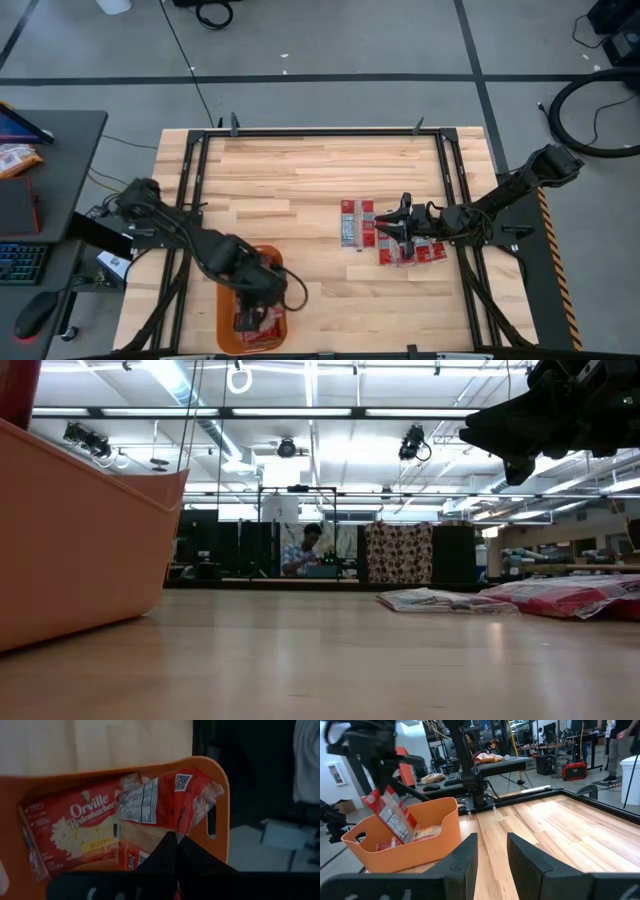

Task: Sort popcorn bags into baskets
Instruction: Put the red popcorn pack into the orange bin

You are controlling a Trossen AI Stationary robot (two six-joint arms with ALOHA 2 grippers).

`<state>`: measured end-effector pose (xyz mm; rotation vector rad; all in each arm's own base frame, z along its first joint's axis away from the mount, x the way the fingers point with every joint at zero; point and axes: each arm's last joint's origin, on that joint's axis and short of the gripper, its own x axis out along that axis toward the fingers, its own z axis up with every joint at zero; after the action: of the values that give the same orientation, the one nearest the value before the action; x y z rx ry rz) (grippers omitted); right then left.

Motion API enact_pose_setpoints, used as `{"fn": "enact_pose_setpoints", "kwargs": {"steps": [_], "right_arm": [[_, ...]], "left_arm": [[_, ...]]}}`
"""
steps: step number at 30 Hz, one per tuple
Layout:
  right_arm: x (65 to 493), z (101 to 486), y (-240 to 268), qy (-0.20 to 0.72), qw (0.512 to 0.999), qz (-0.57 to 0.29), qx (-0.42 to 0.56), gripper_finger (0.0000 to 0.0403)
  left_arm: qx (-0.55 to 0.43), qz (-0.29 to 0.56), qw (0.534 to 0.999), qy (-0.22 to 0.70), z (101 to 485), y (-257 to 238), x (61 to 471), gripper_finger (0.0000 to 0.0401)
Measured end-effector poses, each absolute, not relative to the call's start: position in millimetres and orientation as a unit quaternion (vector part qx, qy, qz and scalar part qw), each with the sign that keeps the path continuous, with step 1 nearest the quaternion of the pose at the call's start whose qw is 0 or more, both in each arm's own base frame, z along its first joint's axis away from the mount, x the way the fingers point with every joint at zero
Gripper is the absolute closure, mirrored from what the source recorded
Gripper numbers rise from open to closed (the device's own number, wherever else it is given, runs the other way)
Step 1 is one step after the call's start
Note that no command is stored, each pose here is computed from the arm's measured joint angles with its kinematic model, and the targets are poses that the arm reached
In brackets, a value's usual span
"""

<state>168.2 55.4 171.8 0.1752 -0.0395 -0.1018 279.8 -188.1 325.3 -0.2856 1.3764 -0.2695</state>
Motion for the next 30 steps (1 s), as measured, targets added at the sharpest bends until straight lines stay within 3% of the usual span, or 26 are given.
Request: {"fn": "enact_pose_setpoints", "kwargs": {"steps": [10,19,30], "right_arm": [[168.1,172.7,55.4,-0.024,0.995,-0.051,0.088,0.0293],[168.1,172.6,55.4,-0.024,0.995,-0.051,0.087,0.0293],[168.2,172.6,55.3,-0.024,0.995,-0.051,0.088,0.0293]], "left_arm": [[-0.184,-0.089,0.779,0.593,301.4,-149.0,253.9,0.0396],[-0.180,-0.047,0.763,0.619,276.8,-133.3,255.8,0.0379],[-0.139,0.003,0.754,0.641,272.5,-125.1,249.7,0.0302]]}}
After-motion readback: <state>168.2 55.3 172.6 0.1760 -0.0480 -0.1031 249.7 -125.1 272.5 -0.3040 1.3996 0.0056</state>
